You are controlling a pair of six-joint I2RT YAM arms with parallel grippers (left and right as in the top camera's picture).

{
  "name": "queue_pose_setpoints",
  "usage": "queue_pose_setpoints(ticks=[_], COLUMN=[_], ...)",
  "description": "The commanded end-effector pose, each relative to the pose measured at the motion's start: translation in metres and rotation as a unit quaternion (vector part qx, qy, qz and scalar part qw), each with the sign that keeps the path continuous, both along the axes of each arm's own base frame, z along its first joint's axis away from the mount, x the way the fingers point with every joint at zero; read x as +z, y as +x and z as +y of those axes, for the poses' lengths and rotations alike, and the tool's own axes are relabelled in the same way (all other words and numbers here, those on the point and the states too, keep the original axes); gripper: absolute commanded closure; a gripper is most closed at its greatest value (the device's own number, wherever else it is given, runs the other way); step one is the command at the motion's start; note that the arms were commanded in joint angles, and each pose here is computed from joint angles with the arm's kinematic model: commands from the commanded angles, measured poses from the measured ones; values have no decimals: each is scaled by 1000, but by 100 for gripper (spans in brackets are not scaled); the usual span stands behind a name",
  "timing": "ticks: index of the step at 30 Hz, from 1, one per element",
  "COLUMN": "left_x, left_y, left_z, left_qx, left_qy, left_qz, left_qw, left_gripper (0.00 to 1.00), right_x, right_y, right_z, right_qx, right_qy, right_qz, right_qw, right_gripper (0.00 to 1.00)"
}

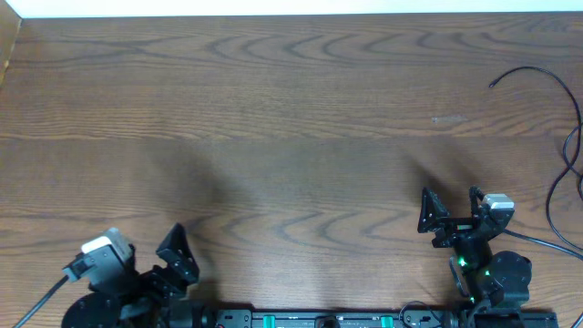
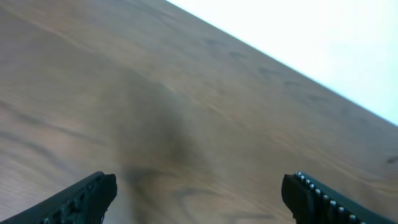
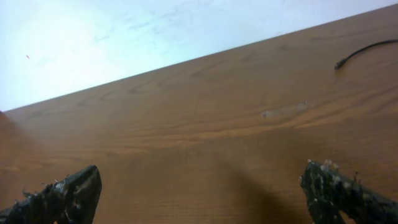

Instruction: Untangle cables

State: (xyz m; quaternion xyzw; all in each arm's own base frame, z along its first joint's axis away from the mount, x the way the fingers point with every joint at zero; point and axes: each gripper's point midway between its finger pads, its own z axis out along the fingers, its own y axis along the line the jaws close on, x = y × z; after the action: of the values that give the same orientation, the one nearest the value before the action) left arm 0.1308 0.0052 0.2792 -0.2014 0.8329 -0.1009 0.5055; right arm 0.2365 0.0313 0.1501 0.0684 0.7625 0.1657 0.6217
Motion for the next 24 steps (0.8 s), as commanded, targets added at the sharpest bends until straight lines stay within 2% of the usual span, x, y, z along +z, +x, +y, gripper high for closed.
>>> queue_pose_setpoints(ticks=[1, 11, 15, 20, 24], left_x=[-9, -42, -47, -58, -67], left_y=[-1, 14, 38, 65, 86], left_z=[-15, -14, -30, -35, -47], left_qx=[-36, -43, -114, -134, -180], left_qy=[-23, -13, 19, 23, 45], left_qz=[-8, 18, -18, -53, -99], left_qw=[999, 999, 993, 989, 978], left_gripper=[9, 9, 9, 9, 9], right_x=[0, 0, 0, 0, 0], right_y=[0, 0, 0, 0, 0], right_z=[0, 0, 0, 0, 0], right_qx=[-1, -1, -1, -1, -1], right_qy=[2, 2, 2, 2, 3], right_qz=[-2, -2, -2, -2, -2], right_qw=[1000, 1000, 1000, 1000, 1000], right_gripper=[1, 1, 1, 1, 1])
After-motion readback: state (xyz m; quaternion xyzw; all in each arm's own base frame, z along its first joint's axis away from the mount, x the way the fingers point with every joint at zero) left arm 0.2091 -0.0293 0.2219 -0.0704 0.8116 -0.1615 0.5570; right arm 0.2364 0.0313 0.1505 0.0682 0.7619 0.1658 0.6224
